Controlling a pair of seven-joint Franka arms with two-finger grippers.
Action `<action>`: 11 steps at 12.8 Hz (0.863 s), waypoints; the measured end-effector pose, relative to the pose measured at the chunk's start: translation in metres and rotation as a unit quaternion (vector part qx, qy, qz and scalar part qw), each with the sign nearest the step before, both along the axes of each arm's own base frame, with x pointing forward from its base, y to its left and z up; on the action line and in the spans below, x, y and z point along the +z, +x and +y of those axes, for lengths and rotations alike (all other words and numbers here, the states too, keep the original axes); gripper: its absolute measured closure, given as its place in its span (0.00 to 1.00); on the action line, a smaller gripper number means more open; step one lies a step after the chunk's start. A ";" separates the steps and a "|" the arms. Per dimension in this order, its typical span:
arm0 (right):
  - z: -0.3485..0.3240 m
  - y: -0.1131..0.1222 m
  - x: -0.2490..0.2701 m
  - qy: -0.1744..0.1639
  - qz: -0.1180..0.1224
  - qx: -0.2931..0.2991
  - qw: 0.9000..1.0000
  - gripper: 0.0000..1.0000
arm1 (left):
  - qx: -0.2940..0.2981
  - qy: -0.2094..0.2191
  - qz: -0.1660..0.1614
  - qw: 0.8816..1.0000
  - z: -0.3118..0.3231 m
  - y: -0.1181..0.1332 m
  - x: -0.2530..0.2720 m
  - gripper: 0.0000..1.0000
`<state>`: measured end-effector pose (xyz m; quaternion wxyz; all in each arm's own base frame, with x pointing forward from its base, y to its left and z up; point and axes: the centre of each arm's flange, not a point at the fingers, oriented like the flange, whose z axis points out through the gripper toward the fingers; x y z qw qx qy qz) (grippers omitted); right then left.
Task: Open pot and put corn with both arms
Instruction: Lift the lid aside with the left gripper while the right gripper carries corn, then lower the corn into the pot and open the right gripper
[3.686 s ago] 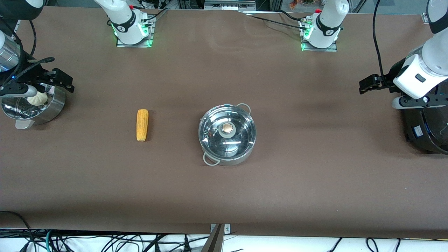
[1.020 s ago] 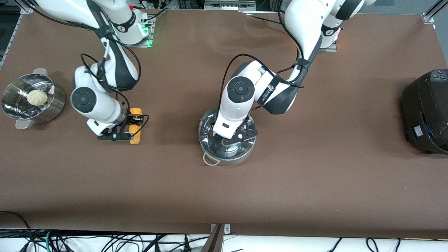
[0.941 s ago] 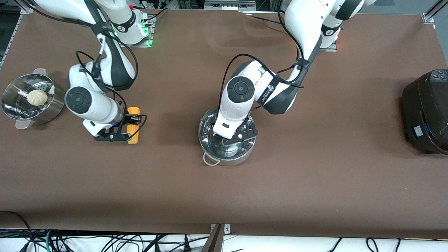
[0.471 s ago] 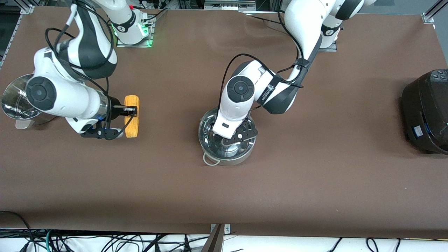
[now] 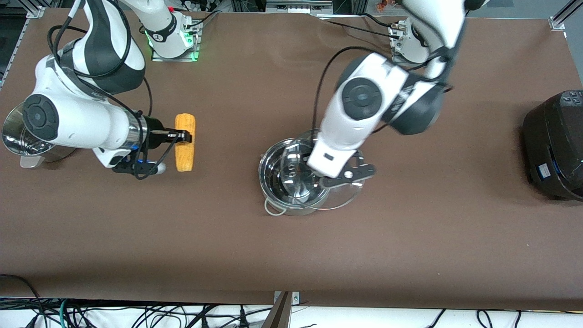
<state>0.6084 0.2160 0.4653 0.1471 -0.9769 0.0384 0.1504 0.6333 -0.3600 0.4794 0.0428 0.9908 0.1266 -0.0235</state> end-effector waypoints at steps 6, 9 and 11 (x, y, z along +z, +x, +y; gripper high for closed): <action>0.188 -0.023 -0.047 0.066 -0.094 -0.067 0.991 0.70 | -0.126 -0.007 0.057 0.990 0.234 -0.024 0.001 0.50; 0.258 -0.045 -0.120 0.060 -0.134 -0.081 0.986 0.70 | -0.147 -0.009 0.075 0.986 0.309 -0.042 -0.052 0.50; 0.262 -0.039 -0.163 0.055 -0.149 -0.091 0.983 0.70 | -0.155 -0.003 0.065 0.986 0.331 -0.051 -0.102 0.50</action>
